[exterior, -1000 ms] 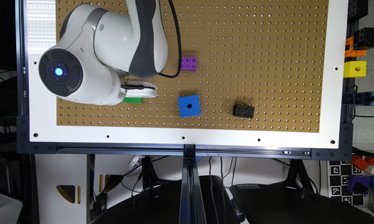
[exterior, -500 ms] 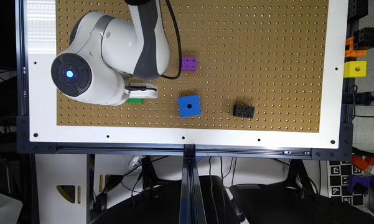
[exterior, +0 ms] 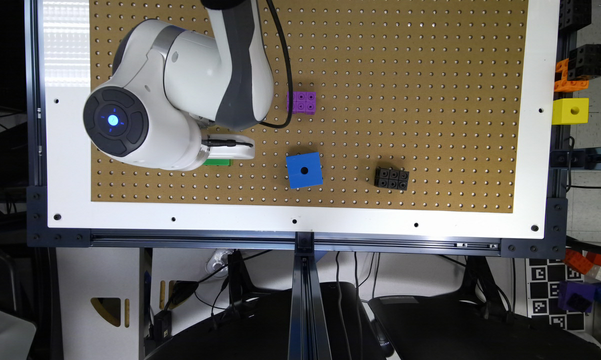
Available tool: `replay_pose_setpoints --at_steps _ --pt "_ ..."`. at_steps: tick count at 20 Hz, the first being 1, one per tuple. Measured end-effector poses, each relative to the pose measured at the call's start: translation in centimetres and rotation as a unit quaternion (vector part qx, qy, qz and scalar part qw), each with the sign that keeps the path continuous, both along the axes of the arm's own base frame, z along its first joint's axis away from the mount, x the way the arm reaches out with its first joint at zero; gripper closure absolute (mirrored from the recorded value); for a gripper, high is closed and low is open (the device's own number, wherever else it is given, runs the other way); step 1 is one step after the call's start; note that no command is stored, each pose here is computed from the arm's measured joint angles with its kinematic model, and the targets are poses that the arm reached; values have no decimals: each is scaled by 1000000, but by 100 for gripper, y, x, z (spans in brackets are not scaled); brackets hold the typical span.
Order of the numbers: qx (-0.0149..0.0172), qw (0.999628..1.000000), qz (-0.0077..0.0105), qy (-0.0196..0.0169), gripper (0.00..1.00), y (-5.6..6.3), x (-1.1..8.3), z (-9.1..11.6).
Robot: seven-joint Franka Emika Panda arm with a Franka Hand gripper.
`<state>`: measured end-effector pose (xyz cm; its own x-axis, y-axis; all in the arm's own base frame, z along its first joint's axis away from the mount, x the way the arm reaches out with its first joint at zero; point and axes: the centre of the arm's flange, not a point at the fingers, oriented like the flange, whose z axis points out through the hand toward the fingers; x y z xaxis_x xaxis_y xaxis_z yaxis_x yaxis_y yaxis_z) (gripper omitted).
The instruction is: Pick up green block.
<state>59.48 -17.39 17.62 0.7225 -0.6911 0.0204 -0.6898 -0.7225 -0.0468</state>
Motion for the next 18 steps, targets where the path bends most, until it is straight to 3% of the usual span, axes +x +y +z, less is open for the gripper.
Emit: replay_pose_setpoints --at_steps 3,7,9,13,16,18 --pt "377 999999 -568 1534 100 -6 -5 -2" --pt "-122 999999 -1012 537 100 -13 -3 24" --pt "-841 999999 -1017 1019 100 -23 6 160" --pt "-1025 999979 -312 6394 100 -27 6 428" --pt "-2494 999983 2 5286 100 -30 8 608" --pt "-3094 999974 280 6508 100 -28 2 755"
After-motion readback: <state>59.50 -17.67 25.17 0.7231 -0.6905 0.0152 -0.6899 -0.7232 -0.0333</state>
